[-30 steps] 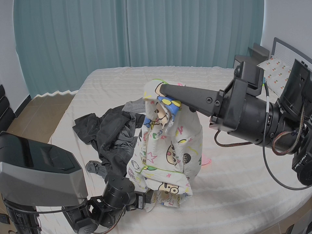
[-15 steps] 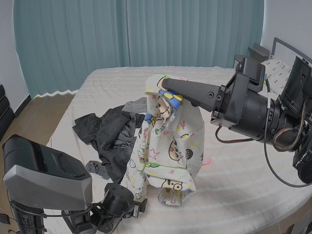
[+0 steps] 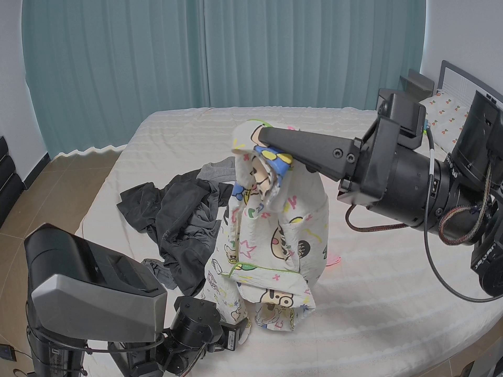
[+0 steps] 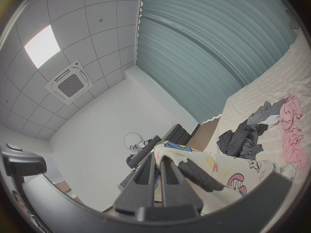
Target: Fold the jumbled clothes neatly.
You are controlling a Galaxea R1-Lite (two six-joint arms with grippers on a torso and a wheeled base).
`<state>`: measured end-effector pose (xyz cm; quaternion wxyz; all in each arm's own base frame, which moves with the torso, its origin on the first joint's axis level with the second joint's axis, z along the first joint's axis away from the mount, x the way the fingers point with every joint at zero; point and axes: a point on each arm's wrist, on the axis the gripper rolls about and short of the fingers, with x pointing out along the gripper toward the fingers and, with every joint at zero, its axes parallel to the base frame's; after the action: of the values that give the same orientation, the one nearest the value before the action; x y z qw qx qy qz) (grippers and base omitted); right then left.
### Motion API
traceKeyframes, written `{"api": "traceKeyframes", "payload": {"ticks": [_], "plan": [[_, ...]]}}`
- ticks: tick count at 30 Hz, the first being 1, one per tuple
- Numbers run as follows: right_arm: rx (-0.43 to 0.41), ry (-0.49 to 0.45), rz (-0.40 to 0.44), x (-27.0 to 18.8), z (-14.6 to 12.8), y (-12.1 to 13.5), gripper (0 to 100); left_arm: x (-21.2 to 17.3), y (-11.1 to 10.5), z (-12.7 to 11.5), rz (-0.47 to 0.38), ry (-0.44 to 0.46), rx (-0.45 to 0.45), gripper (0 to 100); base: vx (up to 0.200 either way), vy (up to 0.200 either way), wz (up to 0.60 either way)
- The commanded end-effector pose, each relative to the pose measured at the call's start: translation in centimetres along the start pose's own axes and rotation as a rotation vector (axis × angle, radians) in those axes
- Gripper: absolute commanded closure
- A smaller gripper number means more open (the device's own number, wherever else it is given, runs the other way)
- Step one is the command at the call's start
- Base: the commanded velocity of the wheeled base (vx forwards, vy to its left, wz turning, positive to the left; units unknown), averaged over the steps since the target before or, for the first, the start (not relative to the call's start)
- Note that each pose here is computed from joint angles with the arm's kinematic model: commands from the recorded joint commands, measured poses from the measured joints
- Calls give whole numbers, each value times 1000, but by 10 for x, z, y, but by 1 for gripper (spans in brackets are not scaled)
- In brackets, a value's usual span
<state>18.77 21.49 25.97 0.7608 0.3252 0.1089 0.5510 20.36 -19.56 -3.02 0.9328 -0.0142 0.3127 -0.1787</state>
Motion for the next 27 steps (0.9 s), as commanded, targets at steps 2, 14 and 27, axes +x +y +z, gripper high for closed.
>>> {"api": "traceKeyframes", "payload": {"ticks": [2,14,27], "plan": [[-3,-11,-8,-3,3,-1,100,-2,4,-7,10,23,-10,100,0,0,0],[-16,-115,-230,-40,27,-49,100,-51,31,17,45,-145,-89,100,0,0,0],[-27,-238,-434,-74,50,-87,100,-103,77,133,209,-702,-235,100,0,0,0]]}}
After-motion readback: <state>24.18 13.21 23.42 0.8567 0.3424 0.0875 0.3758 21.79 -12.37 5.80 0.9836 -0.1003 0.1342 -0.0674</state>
